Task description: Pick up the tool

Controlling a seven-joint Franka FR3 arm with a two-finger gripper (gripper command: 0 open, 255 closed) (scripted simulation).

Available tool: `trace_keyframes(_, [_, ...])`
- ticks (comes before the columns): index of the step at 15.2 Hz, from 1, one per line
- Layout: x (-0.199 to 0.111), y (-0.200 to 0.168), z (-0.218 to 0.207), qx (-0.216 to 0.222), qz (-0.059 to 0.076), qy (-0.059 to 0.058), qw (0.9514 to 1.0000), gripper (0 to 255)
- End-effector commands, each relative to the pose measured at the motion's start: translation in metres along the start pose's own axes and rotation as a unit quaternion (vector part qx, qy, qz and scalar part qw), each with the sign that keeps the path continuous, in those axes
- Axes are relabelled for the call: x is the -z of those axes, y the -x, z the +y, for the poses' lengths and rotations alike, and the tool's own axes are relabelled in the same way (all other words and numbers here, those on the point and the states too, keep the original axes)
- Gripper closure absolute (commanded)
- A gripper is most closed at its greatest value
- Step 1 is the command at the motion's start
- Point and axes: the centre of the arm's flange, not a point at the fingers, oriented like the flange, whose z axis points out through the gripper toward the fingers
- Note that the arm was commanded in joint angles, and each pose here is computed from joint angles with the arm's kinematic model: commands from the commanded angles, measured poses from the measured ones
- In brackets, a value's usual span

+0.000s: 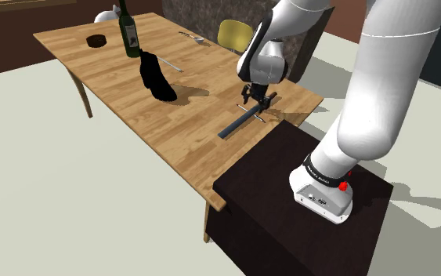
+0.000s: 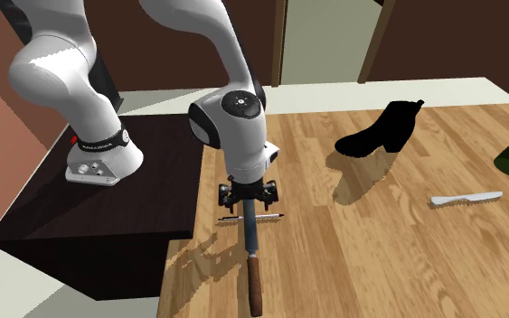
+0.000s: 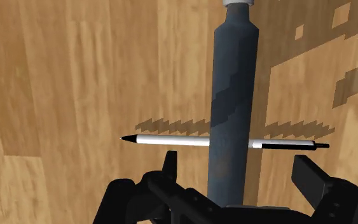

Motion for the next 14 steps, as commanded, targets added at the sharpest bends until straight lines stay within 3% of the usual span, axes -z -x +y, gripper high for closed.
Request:
trace_keyframes(1, [-0.011,0.000,0.000,0.001,0.000,0.000,1.0000,0])
trace_keyframes(5, [-0.024,0.000,0.000,0.001,0.000,0.000,1.0000,0])
trace_keyframes(6, [-0.024,0.000,0.000,0.001,0.000,0.000,1.0000,255])
trace_keyframes(14, [-0.024,0.000,0.000,0.001,0.000,0.000,1.0000,255])
